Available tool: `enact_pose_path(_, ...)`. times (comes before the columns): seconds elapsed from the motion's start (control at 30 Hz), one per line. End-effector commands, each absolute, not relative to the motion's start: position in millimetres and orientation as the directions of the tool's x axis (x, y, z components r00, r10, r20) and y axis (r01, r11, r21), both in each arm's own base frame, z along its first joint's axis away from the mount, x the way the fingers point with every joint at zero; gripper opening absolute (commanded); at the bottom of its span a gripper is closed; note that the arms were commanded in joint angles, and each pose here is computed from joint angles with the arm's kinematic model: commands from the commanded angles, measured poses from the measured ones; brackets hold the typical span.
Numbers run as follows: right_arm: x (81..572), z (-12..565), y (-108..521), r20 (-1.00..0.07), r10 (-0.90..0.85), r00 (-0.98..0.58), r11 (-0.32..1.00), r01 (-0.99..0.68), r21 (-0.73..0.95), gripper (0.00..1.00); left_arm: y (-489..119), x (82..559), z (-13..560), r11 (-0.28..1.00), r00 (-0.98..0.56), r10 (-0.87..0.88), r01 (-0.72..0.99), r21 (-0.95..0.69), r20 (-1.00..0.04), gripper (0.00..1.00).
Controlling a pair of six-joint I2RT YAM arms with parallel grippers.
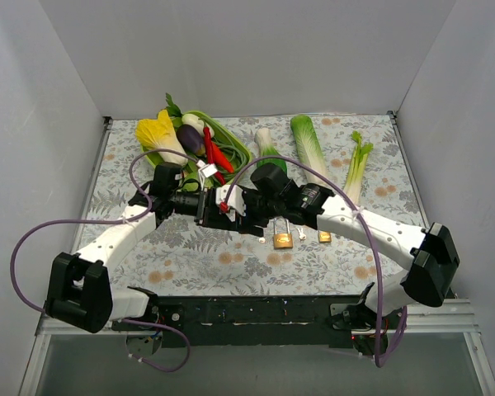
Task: Lock with the key
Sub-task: Place the lock at the center of the board.
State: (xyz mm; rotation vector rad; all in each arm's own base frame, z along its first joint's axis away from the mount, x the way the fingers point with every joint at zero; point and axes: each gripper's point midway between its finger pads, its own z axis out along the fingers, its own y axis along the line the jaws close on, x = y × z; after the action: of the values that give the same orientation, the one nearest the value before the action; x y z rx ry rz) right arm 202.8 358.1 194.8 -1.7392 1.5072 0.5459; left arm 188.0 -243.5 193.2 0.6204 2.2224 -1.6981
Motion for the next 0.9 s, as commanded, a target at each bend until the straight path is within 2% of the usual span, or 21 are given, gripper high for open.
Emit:
enact_pose_path(0.0,204.7,207.0,362.9,-0.778,-0.621,0.096,0.088,-0.978,-0.191,0.01,-227.5,196.9,227.4,0.178,-0.831,0.087,0.556,-0.812,-0.55,0.73)
enact_pose_path(0.03,202.9,204.5,361.6,-0.776,-0.629,0.057,0.106,-0.982,-0.157,0.01,-223.6,200.8,228.9,0.191,-0.828,0.068,0.558,-0.808,-0.556,0.8)
enact_pose_path(0.07,202.4,204.5,363.4,-0.783,-0.621,-0.016,0.157,-0.982,-0.104,0.01,-219.0,205.6,233.5,0.215,-0.815,0.043,0.572,-0.792,-0.578,0.98)
enact_pose_path(0.13,202.7,201.2,361.4,-0.781,-0.617,-0.098,0.217,-0.975,-0.049,0.01,-206.9,218.3,237.7,0.269,-0.799,-0.01,0.578,-0.771,-0.602,0.98)
enact_pose_path(0.17,203.0,195.7,358.9,-0.772,-0.605,-0.195,0.293,-0.956,0.012,0.01,-202.1,224.1,243.2,0.304,-0.779,-0.038,0.588,-0.75,-0.626,0.98)
enact_pose_path(0.27,206.7,181.3,352.9,-0.728,-0.584,-0.359,0.425,-0.899,0.103,0.01,-184.8,246.4,258.2,0.4,-0.718,-0.12,0.597,-0.695,-0.686,0.98)
enact_pose_path(0.3,206.8,180.8,353.3,-0.706,-0.534,-0.466,0.501,-0.846,0.18,0.01,-177.9,256.1,263.2,0.46,-0.688,-0.153,0.586,-0.667,-0.709,0.98)
enact_pose_path(0.4,213.9,165.2,342.5,-0.623,-0.418,-0.661,0.663,-0.691,0.289,0.01,-161.5,276.0,287.0,0.563,-0.611,-0.232,0.55,-0.617,-0.757,0.98)
enact_pose_path(0.53,218.4,140.4,337.0,-0.519,-0.268,-0.811,0.8,-0.488,0.349,0.01,-154.2,277.4,299.9,0.601,-0.558,-0.277,0.535,-0.594,-0.782,0.98)
enact_pose_path(0.67,227.7,122.6,344.4,-0.476,-0.171,-0.863,0.851,-0.373,0.37,0.01,-149.3,276.7,294.3,0.613,-0.557,-0.29,0.516,-0.598,-0.778,0.98)
enact_pose_path(0.87,241.1,101.1,359.6,-0.403,-0.136,-0.905,0.893,-0.288,0.347,0.01,-146.6,274.3,295.6,0.624,-0.556,-0.285,0.511,-0.592,-0.781,0.98)
